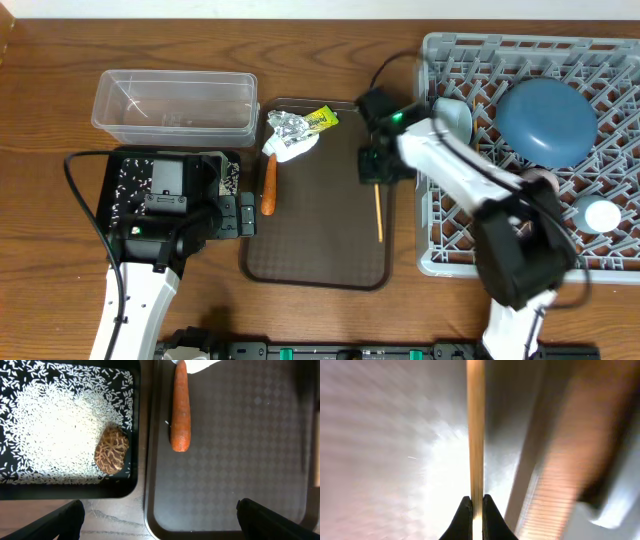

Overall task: Sort waste into correct bins and load items into the dishwasher rack
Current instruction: 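Place the second chopstick into the rack with the right gripper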

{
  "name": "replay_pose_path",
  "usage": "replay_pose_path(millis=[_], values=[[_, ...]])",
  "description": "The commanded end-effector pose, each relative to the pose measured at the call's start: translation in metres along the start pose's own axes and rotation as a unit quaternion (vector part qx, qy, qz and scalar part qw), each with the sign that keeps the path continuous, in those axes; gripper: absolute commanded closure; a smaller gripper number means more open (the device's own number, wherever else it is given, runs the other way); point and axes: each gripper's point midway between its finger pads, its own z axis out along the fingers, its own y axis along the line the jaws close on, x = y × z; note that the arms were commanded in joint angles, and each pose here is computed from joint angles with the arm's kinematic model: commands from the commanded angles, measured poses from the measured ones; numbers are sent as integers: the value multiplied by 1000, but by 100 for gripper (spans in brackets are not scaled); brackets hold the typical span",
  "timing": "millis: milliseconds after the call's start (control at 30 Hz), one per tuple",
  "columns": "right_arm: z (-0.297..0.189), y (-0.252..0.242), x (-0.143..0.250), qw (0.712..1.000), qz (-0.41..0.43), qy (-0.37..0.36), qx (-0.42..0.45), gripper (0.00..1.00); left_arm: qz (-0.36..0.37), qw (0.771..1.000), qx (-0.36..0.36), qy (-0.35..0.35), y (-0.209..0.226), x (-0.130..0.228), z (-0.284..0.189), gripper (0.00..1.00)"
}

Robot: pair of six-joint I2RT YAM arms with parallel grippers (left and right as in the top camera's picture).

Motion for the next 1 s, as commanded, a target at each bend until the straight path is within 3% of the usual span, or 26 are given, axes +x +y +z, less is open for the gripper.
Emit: replay_pose_path(millis=[0,133,333,767,967], values=[[-92,-6,-43,991,-28,-120,-46,99,-4,1000,-2,-12,1,-6,-6,2],[-146,-35,-55,981,-34,-188,-45,99,-4,1000,-2,-12,1,-6,-6,2],[-184,-92,-65,971,-22,-238,-14,99,-4,1000,-2,-12,1,-6,-6,2],[-195,-207,-69,965,10,-245,95,99,-4,1000,-2,-12,1,-6,-6,2],[-176,-216,-70,970,12,-218,107,99,-4,1000,-2,-12,1,-6,-6,2]])
